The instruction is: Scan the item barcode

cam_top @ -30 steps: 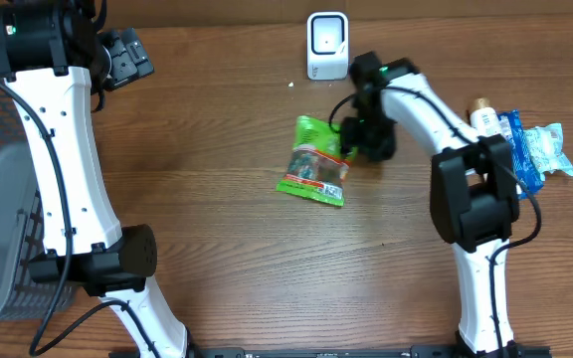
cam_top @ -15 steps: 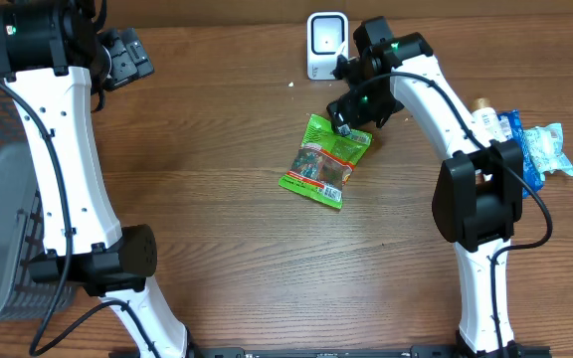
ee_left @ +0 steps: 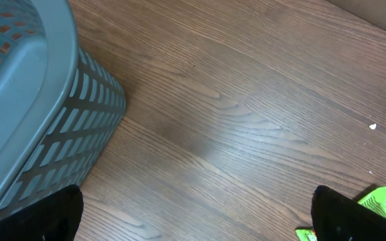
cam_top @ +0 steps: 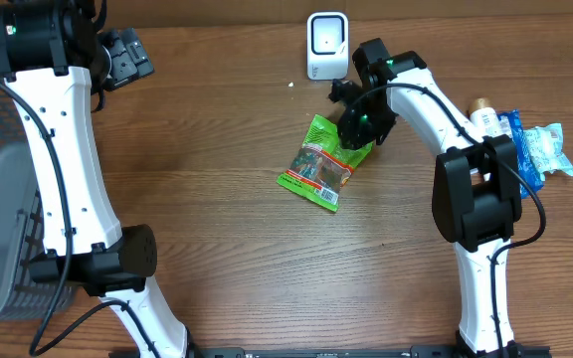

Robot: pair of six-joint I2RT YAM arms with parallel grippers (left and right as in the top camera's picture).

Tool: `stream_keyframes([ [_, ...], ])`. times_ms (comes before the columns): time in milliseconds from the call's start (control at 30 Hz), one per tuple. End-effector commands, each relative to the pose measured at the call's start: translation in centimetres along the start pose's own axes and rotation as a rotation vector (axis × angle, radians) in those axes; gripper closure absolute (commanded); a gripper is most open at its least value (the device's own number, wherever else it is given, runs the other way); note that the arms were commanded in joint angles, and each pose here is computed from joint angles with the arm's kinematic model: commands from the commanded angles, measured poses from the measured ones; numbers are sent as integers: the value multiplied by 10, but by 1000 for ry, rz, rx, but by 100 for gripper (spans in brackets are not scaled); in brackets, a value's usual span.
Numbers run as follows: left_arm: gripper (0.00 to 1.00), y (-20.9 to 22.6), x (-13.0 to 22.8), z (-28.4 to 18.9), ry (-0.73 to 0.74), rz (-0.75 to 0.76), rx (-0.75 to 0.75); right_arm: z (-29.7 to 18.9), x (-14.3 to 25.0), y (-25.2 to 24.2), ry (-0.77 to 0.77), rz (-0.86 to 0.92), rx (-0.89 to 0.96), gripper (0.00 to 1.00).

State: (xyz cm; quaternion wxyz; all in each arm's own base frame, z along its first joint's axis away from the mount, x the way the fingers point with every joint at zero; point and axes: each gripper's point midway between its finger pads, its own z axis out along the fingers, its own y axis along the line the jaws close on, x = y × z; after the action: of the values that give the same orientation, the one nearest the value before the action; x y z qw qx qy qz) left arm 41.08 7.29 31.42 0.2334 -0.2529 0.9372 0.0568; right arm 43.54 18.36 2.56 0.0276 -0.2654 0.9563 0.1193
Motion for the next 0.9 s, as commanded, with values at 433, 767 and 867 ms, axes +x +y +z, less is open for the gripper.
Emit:
stream_keyframes([
  [433, 0, 2, -1, -7, -16, 9, 6, -28, 90, 34, 393, 430, -64, 42],
  [767, 0, 2, -1, -7, -16, 9, 6, -78, -12, 36, -13, 103, -30, 66],
  [867, 0, 2, -1, -7, -16, 9, 6, -67, -36, 58, -98, 5, -81, 83],
])
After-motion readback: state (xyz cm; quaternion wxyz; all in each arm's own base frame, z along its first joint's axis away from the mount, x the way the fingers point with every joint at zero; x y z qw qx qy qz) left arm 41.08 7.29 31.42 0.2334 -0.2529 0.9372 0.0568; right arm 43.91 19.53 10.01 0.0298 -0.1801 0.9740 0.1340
